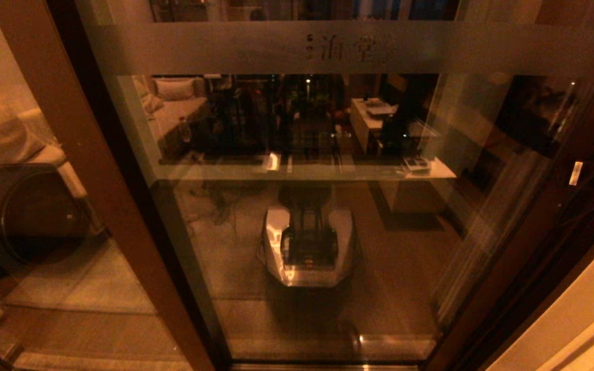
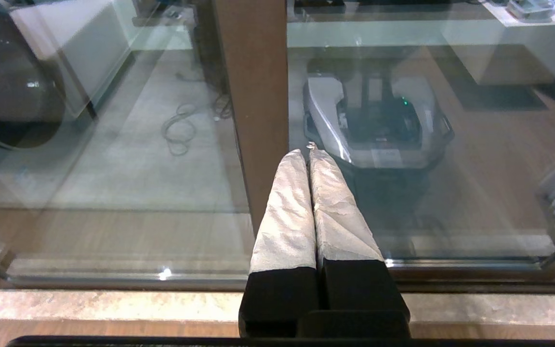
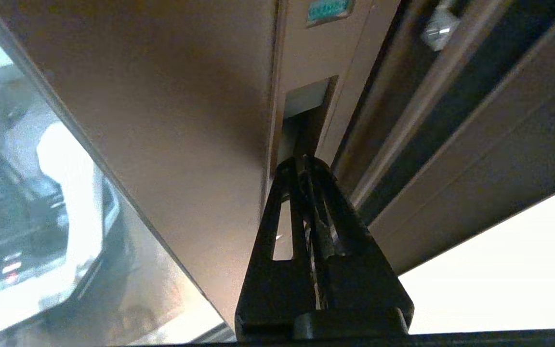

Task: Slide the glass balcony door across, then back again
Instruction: Close the slid door

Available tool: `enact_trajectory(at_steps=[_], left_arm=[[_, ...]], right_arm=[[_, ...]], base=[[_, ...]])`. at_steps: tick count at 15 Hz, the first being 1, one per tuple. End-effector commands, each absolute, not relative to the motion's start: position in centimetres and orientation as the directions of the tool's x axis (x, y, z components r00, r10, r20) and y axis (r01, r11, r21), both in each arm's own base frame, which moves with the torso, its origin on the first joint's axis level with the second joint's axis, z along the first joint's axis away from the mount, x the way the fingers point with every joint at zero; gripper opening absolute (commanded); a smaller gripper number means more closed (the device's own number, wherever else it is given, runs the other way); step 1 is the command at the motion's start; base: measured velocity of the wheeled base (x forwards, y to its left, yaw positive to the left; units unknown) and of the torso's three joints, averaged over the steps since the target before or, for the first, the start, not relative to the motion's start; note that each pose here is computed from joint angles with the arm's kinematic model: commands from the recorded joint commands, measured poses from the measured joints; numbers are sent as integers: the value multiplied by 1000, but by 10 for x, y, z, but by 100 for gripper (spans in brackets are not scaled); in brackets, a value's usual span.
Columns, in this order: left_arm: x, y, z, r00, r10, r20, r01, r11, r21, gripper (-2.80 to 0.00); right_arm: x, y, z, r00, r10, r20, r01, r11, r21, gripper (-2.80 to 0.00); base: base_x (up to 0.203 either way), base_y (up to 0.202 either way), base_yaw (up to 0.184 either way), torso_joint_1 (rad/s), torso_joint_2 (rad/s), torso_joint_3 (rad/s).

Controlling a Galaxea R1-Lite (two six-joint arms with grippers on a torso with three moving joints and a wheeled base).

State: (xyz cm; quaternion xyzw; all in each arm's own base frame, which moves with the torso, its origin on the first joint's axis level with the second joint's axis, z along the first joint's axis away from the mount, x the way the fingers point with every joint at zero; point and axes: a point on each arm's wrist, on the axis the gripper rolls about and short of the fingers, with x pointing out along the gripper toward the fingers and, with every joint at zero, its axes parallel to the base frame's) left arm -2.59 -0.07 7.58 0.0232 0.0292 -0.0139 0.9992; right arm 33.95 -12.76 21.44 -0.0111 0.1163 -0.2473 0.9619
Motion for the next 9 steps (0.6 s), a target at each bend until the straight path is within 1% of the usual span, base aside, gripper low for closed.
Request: enact_trajectory(at_steps=[1, 9], left_arm=[[-26, -1, 76, 998, -26, -61, 29, 999, 46, -280], [-26, -1, 76, 998, -26, -61, 29, 999, 46, -280]], right_arm=[[339, -130, 213, 848, -480, -227, 475, 876, -80, -280], [349, -151, 216, 832, -517, -200, 513, 855, -79, -280]], base=[[0, 0, 0, 0, 0, 0], [0, 0, 0, 0, 0, 0]])
